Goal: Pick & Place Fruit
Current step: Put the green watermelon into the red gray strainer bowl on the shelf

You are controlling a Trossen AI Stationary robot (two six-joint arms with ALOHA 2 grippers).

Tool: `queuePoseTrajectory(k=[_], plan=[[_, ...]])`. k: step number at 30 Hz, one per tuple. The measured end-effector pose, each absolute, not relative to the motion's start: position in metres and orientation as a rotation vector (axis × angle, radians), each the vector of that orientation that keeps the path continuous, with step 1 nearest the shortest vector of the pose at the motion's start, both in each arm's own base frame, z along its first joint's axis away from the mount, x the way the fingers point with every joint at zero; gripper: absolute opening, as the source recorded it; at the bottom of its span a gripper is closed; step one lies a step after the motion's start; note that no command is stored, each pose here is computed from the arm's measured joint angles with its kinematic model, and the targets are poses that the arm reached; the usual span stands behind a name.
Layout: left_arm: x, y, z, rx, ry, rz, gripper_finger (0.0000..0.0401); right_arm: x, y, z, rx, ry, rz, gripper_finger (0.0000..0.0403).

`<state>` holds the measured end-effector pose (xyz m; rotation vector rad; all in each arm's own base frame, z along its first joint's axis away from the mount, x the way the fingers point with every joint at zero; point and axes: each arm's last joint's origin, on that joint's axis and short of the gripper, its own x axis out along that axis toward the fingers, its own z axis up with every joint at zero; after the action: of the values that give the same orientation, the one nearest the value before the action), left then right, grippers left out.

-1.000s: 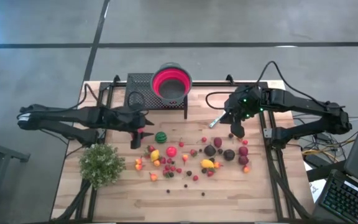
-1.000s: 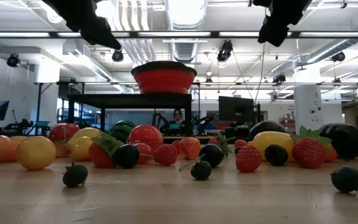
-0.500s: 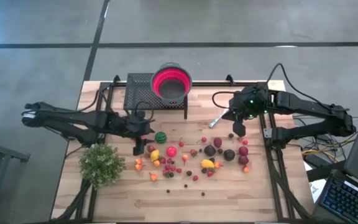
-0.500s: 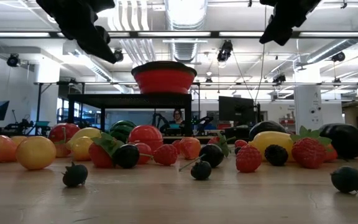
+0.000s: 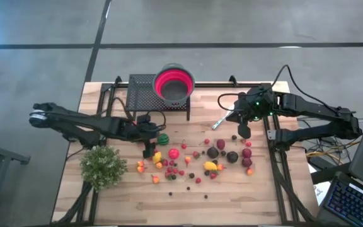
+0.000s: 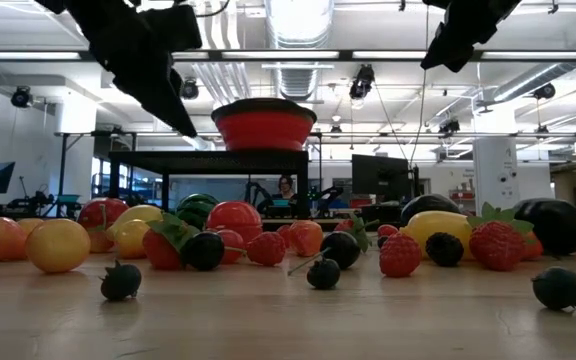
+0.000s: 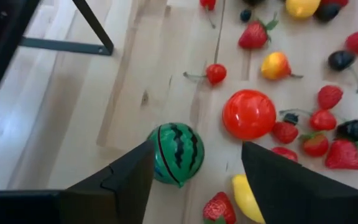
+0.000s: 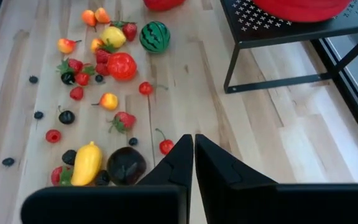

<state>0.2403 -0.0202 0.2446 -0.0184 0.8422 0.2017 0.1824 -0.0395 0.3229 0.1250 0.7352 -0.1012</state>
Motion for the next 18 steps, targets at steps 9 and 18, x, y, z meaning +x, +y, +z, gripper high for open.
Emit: queuePoseTrajectory(k=[9,18], plan=[[0.253,-0.017,0.232,-0.046,0.866,0.242,0.0296,0.182,-0.041,0.323,0.097,0.737,-0.119,0.0022],[0.266,-0.009,0.212,-0.063,0.923,0.292,0.0301,0.182,-0.041,0.323,0.088,0.738,-0.131,0.0040]])
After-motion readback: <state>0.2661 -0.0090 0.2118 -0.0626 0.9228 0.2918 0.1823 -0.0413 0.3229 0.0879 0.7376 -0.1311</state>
